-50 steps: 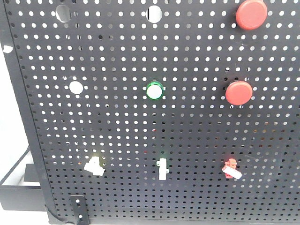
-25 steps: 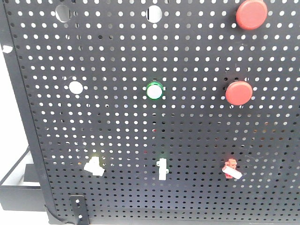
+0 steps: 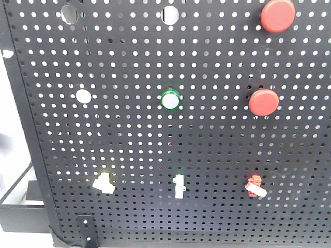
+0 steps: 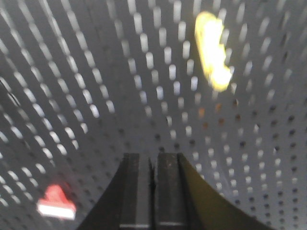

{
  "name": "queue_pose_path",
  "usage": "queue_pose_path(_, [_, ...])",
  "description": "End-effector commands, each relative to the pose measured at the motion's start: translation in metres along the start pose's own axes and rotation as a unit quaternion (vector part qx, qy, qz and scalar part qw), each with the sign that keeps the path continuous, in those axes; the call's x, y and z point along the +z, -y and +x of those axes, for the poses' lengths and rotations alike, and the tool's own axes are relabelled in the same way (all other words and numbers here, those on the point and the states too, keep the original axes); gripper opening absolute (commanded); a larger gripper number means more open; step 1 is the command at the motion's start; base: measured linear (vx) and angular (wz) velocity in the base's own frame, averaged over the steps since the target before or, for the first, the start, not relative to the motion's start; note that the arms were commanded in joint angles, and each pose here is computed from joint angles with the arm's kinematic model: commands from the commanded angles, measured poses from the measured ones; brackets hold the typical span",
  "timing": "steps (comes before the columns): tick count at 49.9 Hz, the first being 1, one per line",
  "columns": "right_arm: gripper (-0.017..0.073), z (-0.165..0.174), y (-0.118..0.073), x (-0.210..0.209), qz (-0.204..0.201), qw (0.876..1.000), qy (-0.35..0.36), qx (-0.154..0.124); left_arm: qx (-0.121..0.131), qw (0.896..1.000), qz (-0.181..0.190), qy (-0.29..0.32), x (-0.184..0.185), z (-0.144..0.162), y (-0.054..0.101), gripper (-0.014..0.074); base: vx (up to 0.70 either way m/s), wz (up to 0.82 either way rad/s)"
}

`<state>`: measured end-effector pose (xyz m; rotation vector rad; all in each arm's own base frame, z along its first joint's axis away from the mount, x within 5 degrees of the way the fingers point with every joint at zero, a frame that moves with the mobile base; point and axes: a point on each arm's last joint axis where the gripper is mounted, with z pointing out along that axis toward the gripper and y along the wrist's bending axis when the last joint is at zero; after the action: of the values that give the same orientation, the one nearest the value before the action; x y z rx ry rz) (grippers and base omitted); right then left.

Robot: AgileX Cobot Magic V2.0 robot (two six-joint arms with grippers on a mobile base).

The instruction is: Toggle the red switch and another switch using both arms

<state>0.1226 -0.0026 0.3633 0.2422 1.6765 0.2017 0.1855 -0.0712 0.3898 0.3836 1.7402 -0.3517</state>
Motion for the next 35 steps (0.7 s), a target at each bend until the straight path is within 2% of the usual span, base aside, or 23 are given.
queue_pose_path(1, [-0.0006, -0.017, -0.003, 0.001, -0.004, 0.999, 0.052, -0.017, 0.007, 0.999, 0.030, 0.042, 0.010, -0.014, 0.010, -0.0006, 0.00, 0.00])
queue_pose_path(10, [-0.0006, -0.017, -0.003, 0.002, -0.002, 0.997, 0.052, -0.055, -0.017, 0.997, 0.071, 0.020, 0.035, -0.005, 0.017, -0.0006, 0.00, 0.00])
queue_pose_path(17, [-0.0006, -0.017, -0.003, 0.002, -0.001, 0.996, 0.052, -0.073, -0.021, 0.996, 0.082, -0.001, 0.048, 0.003, 0.018, -0.0006, 0.00, 0.00])
queue_pose_path(35, [-0.0006, -0.017, -0.003, 0.002, 0.000, 0.996, 0.052, -0.075, -0.023, 0.996, 0.071, -0.041, 0.075, 0.021, 0.014, -0.0006, 0.00, 0.00])
